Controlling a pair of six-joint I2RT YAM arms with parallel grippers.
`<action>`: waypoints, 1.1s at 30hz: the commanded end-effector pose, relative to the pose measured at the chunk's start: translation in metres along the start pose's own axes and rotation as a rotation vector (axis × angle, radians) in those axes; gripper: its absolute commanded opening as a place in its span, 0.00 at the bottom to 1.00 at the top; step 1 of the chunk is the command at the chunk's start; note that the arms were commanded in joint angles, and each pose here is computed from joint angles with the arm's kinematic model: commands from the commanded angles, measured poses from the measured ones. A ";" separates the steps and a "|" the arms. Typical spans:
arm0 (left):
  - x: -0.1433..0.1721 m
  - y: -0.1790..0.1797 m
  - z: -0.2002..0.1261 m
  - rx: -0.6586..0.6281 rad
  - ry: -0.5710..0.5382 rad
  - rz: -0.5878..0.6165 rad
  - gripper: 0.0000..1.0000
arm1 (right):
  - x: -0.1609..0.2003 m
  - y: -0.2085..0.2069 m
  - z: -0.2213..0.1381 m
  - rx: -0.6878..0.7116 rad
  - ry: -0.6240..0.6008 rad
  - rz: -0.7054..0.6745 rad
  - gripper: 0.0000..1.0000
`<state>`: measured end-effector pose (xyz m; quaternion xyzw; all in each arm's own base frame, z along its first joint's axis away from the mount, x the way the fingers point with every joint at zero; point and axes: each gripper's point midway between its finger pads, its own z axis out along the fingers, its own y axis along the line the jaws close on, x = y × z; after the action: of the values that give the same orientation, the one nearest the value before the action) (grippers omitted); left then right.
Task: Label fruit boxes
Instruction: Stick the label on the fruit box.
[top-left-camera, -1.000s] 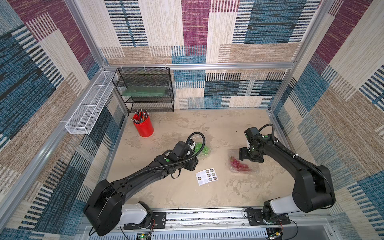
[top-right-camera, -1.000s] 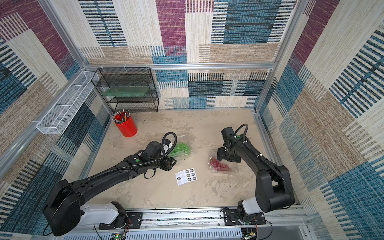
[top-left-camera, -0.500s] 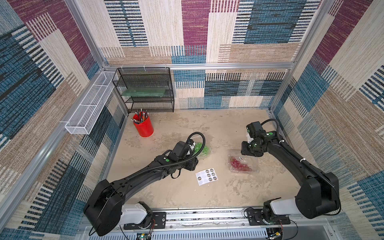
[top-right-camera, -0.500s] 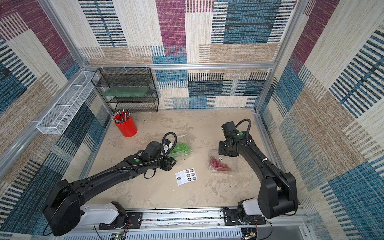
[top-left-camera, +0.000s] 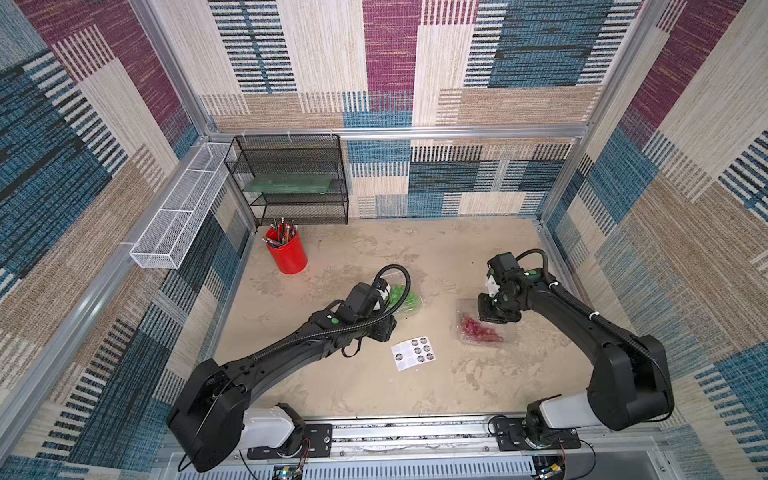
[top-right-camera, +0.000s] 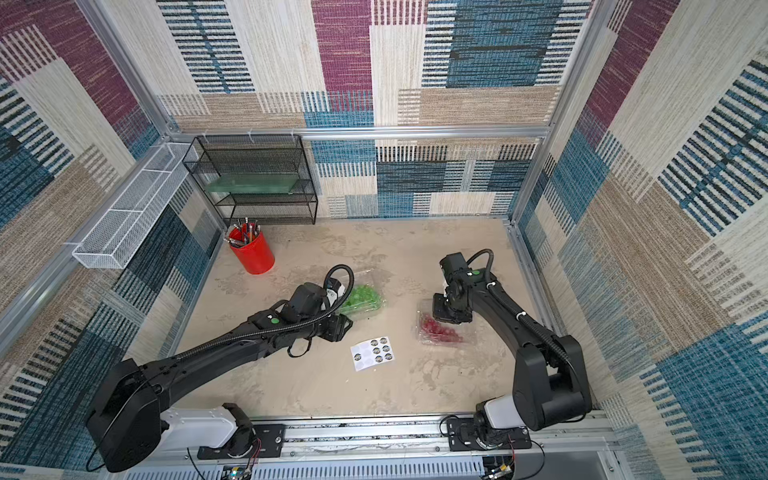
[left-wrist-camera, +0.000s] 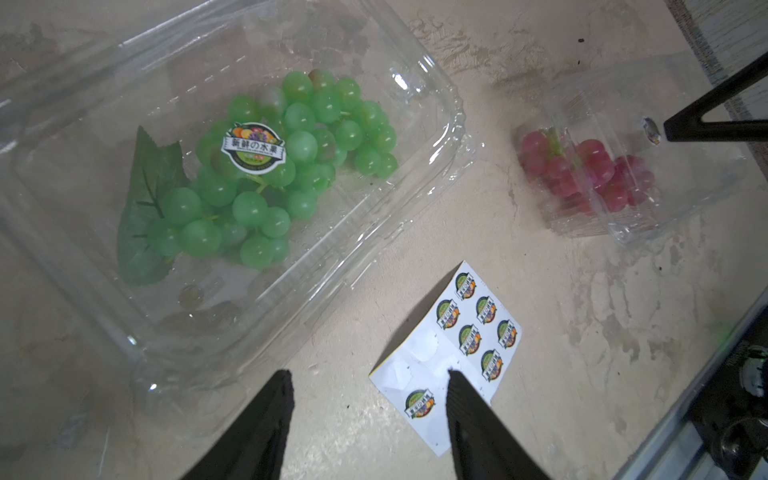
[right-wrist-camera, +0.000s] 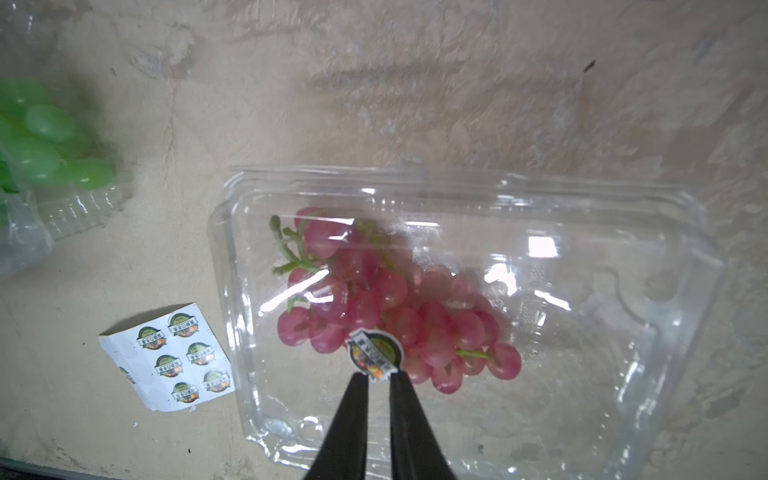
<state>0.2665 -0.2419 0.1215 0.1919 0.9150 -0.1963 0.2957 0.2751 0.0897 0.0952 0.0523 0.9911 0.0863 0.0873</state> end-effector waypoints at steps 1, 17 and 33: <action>-0.004 0.000 -0.001 -0.001 -0.020 -0.003 0.62 | -0.007 0.000 0.003 0.000 -0.025 -0.007 0.17; -0.006 0.000 -0.001 -0.006 -0.022 -0.001 0.62 | -0.017 0.003 0.011 -0.005 -0.032 -0.017 0.13; -0.008 -0.003 0.000 0.006 -0.021 0.002 0.62 | -0.011 0.007 -0.004 -0.009 -0.042 -0.012 0.16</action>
<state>0.2670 -0.2425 0.1217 0.1920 0.9150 -0.1963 0.2957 0.2867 0.0923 0.1062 0.0444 0.9890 0.0848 0.1126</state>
